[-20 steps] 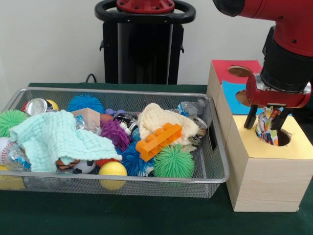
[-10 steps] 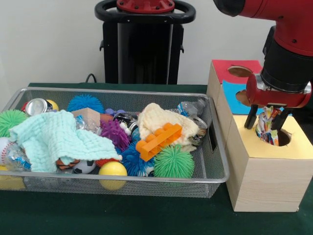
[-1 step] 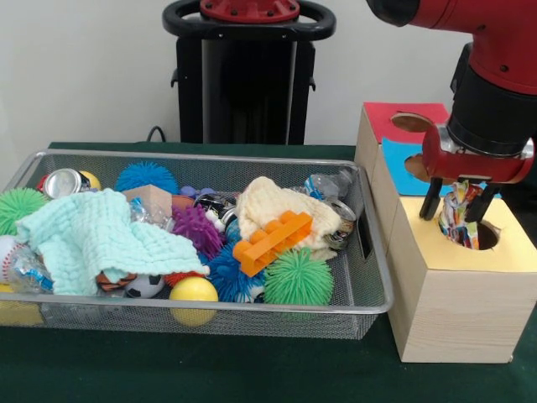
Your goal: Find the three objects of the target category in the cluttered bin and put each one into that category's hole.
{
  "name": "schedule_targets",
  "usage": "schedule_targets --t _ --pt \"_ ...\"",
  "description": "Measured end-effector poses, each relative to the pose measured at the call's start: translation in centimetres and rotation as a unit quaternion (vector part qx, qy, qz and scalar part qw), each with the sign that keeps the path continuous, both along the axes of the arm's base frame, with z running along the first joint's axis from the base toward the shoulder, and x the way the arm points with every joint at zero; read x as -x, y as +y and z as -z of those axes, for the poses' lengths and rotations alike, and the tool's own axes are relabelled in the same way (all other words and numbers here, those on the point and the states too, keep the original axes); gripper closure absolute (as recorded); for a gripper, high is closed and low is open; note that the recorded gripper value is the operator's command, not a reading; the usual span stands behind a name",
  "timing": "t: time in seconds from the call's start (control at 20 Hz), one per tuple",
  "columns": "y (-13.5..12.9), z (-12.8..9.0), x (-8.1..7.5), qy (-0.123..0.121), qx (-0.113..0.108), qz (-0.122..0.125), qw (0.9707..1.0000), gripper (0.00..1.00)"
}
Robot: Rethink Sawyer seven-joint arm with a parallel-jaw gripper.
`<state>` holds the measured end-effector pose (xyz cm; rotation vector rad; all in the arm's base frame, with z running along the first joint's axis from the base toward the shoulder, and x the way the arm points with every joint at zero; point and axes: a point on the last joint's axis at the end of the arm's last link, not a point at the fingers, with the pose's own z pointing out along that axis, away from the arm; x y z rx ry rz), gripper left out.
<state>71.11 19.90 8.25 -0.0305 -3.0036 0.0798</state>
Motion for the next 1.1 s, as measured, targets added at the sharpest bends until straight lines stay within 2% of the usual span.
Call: schedule_targets --t 1.1 --pt "0.28 -0.16 0.11 -0.006 0.000 -0.002 1.0000 0.00"
